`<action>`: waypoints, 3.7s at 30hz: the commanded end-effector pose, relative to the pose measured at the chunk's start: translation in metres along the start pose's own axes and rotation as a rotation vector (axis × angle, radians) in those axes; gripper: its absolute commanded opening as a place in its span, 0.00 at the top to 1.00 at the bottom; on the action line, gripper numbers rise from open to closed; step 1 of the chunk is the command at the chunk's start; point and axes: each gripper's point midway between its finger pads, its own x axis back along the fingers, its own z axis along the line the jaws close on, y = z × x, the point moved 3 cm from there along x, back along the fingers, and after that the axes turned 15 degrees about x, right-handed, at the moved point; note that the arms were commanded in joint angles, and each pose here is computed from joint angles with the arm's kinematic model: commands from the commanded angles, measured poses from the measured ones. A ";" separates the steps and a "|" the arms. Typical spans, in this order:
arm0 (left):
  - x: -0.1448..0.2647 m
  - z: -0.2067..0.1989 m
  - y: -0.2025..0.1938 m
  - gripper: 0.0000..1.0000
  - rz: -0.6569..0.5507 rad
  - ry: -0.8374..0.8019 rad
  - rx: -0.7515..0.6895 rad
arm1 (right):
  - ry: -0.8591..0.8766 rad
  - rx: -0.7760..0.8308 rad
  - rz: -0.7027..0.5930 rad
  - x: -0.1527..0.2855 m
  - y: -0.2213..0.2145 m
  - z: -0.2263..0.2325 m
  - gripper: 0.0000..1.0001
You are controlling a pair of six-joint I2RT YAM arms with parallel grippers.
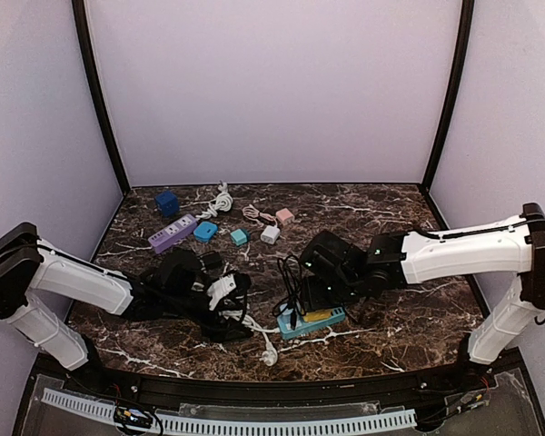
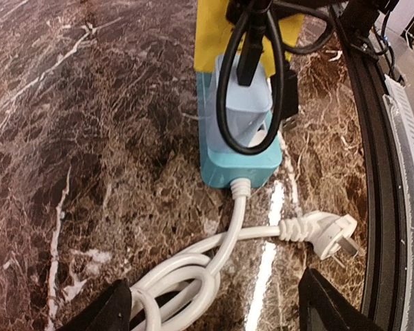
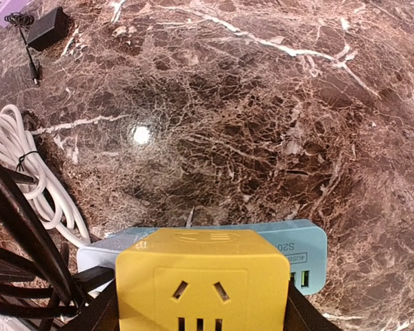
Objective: Insert the plug
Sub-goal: Insert the plug into the socket.
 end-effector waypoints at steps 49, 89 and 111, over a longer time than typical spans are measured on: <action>-0.031 -0.036 0.017 0.30 -0.245 -0.078 -0.136 | -0.255 0.129 0.305 -0.032 -0.083 0.005 1.00; -0.039 -0.049 0.024 0.30 -0.252 -0.102 -0.202 | -0.172 0.101 0.182 0.009 -0.051 0.010 0.39; -0.037 -0.051 0.020 0.30 -0.244 -0.097 -0.219 | 0.004 0.117 0.011 0.046 -0.018 0.026 0.16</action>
